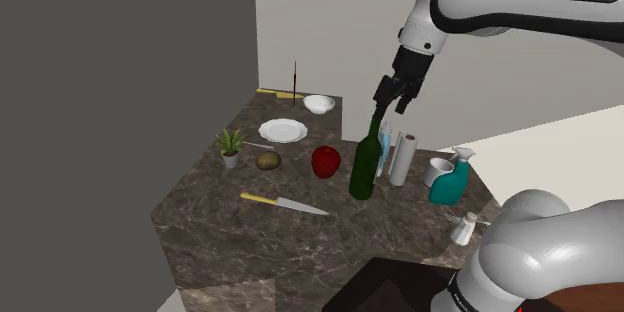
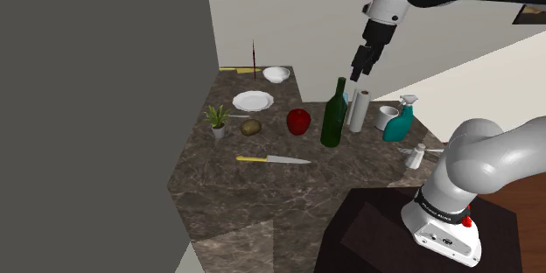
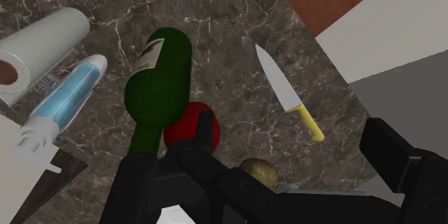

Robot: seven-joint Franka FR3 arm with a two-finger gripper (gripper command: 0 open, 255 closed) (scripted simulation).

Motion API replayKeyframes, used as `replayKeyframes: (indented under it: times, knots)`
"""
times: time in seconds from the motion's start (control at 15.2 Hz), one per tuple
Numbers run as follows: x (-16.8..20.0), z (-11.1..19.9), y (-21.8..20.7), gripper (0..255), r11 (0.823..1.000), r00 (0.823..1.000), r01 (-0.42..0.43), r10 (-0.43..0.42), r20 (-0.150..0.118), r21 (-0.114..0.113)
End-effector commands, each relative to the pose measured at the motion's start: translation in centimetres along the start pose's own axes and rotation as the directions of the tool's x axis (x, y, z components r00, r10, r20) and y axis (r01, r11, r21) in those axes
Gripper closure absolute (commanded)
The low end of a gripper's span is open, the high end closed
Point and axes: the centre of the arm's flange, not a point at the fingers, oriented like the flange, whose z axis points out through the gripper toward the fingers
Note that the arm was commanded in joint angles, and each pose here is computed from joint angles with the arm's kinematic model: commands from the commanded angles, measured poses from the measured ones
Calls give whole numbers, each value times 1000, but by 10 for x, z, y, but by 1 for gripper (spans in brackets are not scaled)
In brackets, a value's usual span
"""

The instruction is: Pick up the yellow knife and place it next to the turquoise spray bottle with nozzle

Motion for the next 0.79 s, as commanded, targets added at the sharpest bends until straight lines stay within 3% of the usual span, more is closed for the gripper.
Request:
replayKeyframes:
  times: [0.0,0.73]
  knots:
    - [0,0,0,0,1000,1000,0,0,0,0]
    - [89,119,-18,0,985,985,164,-166,50,48]
